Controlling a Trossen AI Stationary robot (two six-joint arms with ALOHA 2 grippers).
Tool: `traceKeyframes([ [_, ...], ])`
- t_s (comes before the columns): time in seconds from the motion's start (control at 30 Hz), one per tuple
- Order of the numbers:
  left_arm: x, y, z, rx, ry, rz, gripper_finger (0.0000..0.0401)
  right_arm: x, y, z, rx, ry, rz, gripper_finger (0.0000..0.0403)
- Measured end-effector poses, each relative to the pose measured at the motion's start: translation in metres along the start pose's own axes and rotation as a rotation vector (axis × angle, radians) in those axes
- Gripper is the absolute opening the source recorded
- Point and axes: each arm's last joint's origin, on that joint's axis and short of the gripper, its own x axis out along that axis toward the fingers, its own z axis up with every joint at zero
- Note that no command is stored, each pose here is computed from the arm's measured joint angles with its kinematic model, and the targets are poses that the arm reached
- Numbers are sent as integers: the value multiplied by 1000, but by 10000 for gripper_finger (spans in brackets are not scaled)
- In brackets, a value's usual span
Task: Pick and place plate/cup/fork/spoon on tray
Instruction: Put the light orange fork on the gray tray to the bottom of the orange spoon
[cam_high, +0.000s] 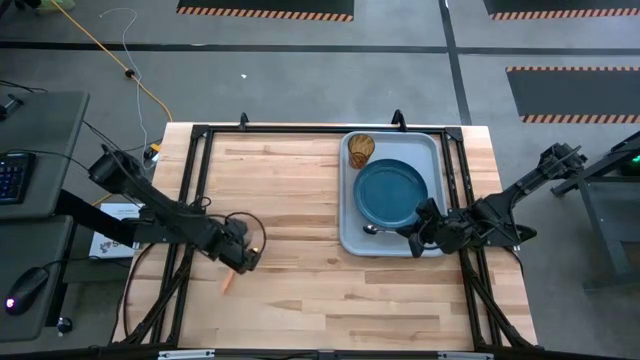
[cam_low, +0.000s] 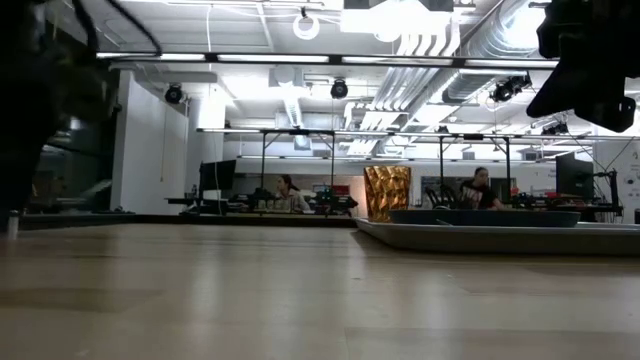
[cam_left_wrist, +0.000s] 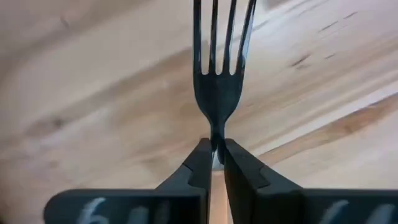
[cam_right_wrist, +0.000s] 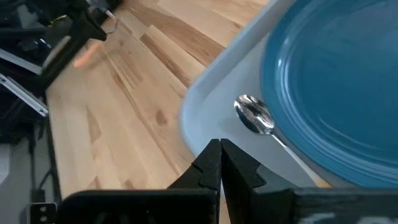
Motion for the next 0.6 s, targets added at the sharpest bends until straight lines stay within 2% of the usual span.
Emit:
traceKeyframes([
  [0.23,-45,-34,23,144,-131,-107,9,-1,14,8,81,-99,113,0],
  [0.43,-83,-63,55,240,-282,-192,9,-4,31,20,158,-220,258,3],
  [0.6,-92,-94,85,335,-348,-179,9,7,42,28,200,-294,313,48],
])
